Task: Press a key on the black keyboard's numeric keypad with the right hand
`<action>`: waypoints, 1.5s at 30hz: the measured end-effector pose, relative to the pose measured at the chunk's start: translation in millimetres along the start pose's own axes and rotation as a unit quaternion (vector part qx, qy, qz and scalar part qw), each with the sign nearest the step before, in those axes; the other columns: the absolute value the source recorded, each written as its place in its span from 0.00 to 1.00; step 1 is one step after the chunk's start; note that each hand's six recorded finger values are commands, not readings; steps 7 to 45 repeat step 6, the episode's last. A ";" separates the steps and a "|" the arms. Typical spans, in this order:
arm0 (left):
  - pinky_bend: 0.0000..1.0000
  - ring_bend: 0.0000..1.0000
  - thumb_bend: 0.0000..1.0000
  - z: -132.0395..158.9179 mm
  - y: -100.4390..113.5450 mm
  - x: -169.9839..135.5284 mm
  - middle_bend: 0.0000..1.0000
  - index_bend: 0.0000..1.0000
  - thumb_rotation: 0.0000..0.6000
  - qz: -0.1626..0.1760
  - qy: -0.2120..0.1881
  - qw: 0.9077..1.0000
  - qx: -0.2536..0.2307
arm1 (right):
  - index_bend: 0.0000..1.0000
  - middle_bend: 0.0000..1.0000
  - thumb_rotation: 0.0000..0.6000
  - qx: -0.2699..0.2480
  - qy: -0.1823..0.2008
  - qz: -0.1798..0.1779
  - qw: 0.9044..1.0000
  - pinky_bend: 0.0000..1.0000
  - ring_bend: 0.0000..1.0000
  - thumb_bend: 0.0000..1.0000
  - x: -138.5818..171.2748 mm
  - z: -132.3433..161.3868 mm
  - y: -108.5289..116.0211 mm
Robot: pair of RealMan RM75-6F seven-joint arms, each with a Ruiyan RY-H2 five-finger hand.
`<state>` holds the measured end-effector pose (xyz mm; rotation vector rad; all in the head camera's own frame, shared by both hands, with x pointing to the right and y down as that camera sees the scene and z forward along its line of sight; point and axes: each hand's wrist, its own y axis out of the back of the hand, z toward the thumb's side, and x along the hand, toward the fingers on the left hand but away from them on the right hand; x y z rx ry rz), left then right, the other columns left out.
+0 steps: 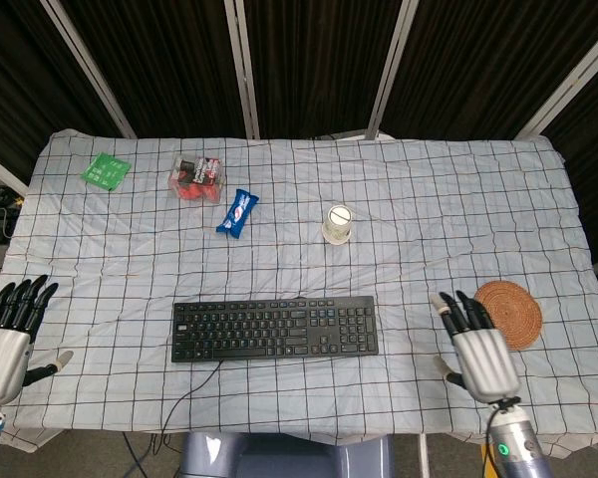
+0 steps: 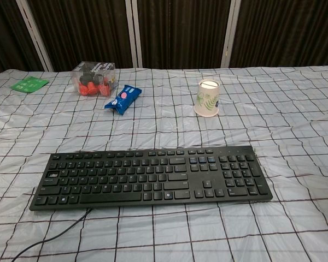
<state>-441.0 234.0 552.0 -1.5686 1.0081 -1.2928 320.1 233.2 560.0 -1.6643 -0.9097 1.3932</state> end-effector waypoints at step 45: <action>0.00 0.00 0.06 2.9 -1.5 -4.4 0.00 0.00 1.00 -0.002 -0.008 1.000 0.005 | 0.00 0.00 1.00 0.007 -0.035 -0.038 0.999 0.00 0.00 0.06 31.4 -53.5 16.6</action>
